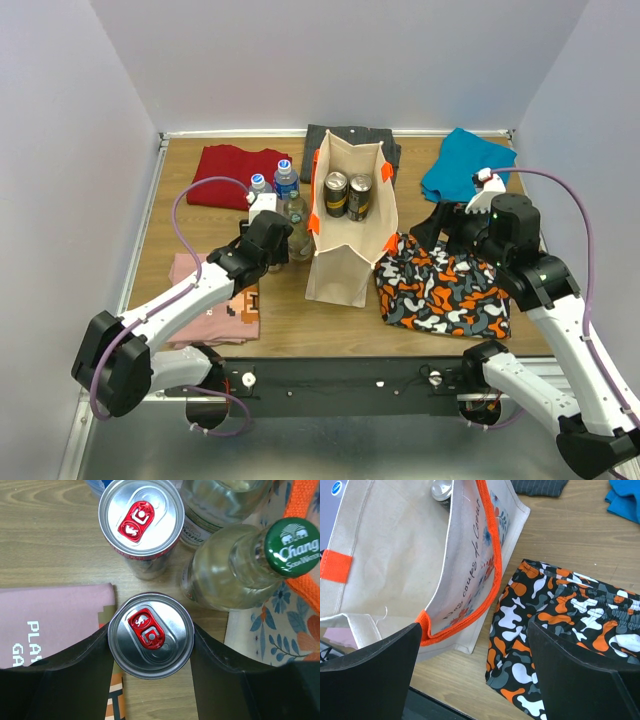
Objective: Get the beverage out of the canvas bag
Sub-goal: Place the drink at the center of the board.
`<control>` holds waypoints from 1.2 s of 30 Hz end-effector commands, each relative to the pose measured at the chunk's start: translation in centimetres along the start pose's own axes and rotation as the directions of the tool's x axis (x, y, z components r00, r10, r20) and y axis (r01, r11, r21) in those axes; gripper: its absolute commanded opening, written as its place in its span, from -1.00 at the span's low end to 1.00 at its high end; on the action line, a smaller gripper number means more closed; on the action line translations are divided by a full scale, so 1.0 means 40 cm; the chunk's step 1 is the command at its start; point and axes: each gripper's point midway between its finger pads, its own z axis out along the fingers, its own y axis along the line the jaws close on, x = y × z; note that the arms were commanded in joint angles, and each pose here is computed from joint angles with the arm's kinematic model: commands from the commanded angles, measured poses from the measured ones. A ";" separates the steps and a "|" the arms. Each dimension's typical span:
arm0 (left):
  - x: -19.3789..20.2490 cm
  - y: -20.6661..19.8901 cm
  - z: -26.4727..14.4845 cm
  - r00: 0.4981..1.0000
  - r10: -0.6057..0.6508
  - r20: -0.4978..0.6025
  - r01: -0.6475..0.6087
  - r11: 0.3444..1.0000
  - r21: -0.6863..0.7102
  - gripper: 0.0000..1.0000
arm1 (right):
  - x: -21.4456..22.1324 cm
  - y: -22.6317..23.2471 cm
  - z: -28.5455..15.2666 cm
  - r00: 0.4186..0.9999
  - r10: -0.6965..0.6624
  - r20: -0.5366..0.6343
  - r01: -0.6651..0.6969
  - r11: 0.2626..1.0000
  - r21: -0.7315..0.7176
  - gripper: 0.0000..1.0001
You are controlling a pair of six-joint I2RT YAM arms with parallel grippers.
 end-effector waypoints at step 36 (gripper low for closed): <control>-0.251 0.014 -0.191 0.980 -0.033 0.197 0.029 0.999 0.023 0.98 | 0.036 -0.024 0.030 0.999 0.014 -0.032 -0.013 1.000 0.029 0.91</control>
